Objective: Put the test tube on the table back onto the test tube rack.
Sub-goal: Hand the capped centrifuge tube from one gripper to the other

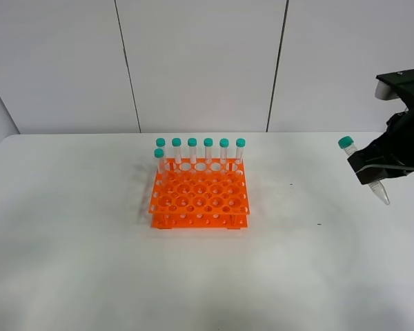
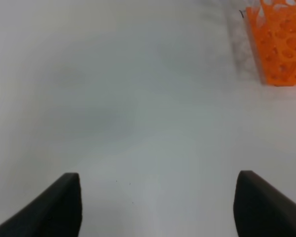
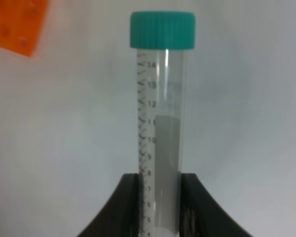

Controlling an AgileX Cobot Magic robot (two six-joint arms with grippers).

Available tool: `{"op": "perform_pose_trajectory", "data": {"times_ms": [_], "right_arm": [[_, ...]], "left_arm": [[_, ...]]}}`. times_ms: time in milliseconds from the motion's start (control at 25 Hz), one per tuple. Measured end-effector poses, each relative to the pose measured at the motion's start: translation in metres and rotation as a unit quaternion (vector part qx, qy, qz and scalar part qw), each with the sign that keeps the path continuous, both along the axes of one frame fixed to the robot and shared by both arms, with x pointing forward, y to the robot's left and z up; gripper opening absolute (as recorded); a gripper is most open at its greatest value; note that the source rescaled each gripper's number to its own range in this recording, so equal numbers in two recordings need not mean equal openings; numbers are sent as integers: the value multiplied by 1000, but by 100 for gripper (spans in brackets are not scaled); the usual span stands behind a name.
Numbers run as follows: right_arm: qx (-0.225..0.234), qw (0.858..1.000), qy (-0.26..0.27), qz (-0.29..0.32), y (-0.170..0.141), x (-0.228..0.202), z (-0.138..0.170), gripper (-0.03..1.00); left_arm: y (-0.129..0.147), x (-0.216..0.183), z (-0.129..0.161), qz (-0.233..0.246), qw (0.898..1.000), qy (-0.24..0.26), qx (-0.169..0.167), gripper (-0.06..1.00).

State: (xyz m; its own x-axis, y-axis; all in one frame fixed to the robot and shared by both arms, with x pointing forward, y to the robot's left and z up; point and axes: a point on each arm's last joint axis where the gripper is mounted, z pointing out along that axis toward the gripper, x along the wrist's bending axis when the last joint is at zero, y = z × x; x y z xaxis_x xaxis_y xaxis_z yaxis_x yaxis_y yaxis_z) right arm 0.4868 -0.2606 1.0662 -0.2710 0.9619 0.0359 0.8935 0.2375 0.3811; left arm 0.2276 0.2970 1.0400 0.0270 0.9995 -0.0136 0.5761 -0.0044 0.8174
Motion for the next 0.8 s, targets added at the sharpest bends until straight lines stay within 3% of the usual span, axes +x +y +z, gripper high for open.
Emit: {"op": "perform_pose_trajectory", "data": {"times_ms": [120, 240, 360, 560, 800], "right_arm": [[40, 998, -32, 27, 11, 4, 3, 4], [62, 991, -78, 93, 36, 6, 7, 4], [66, 977, -105, 173, 69, 5, 4, 4], [81, 942, -128, 301, 121, -6, -5, 4], [109, 919, -122, 360, 139, -5, -18, 4]], "left_arm": [[0, 0, 0, 0, 1000, 0, 0, 100], [0, 0, 0, 0, 1000, 0, 0, 100], [0, 0, 0, 0, 1000, 0, 0, 100], [0, 0, 0, 0, 1000, 0, 0, 100], [0, 0, 0, 0, 1000, 0, 0, 100]]}}
